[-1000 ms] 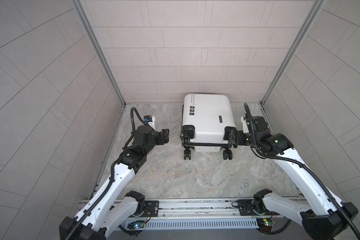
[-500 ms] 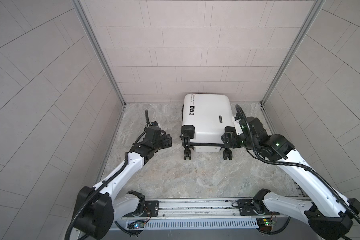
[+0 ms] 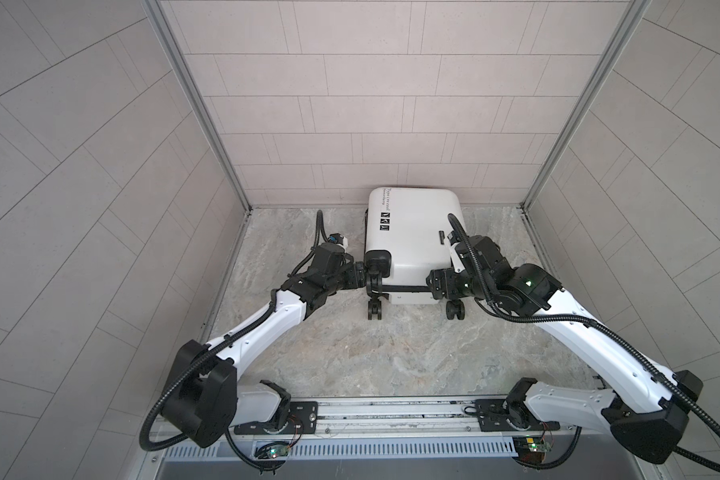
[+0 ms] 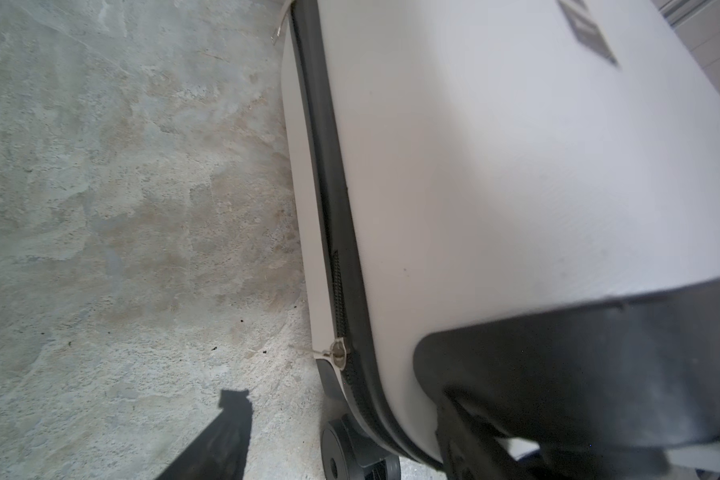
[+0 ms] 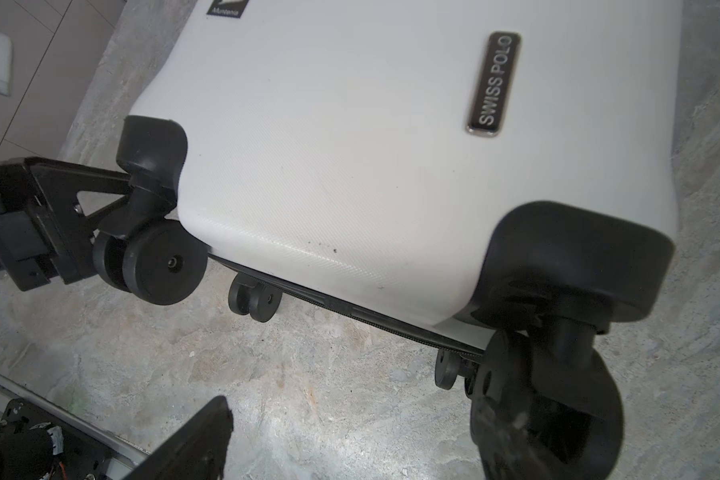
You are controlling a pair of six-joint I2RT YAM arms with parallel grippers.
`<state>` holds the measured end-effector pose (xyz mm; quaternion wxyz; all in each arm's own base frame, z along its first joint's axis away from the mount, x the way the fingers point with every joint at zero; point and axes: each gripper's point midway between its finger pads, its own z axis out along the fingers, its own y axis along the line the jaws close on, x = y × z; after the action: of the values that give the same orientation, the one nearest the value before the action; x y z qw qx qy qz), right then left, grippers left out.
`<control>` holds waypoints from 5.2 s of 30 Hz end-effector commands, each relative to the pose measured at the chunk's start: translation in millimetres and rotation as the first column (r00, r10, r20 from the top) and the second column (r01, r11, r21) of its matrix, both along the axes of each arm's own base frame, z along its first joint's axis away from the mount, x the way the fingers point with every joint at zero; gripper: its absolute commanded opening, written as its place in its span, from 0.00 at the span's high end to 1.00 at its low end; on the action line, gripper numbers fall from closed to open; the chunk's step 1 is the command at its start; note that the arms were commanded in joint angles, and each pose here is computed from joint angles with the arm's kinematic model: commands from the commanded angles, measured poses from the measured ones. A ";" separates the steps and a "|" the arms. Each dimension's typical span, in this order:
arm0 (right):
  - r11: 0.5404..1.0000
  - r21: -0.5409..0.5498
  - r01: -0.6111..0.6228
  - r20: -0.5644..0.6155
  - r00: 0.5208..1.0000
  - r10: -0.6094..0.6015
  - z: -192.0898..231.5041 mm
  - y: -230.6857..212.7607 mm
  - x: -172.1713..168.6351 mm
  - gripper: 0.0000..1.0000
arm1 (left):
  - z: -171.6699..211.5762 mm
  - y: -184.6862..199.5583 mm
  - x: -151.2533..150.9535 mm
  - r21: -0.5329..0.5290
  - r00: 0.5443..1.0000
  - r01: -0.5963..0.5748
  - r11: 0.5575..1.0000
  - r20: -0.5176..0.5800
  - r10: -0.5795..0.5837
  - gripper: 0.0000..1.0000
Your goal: Pack the luggage
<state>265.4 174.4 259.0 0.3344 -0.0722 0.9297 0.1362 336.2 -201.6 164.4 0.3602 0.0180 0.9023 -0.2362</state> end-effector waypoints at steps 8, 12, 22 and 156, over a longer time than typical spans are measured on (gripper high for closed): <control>0.998 -0.032 0.057 0.043 0.998 -0.056 12.2 -27.0 -3.8 0.06 | 35.1 -81.3 1.2 -0.071 0.971 0.205 0.976 0.138 -0.194 0.23; 0.997 -0.034 0.075 0.043 0.996 -0.074 13.9 -36.1 -5.7 0.06 | 35.7 -109.7 2.6 -0.081 0.960 0.252 0.964 0.144 -0.239 0.23; 0.993 -0.034 0.113 0.031 0.993 -0.112 12.9 -54.8 -8.2 0.05 | 37.2 -163.0 -5.1 -0.070 0.933 0.332 0.941 0.172 -0.316 0.24; 0.999 0.019 -0.026 -0.069 0.997 0.027 14.3 56.4 45.1 1.00 | -30.5 -151.9 -49.7 0.138 0.645 0.601 0.787 0.498 -0.580 1.00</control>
<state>277.1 208.6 210.7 0.1899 -0.0939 0.9733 0.0884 308.6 -344.9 127.0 0.4961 0.3341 0.7308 -0.3291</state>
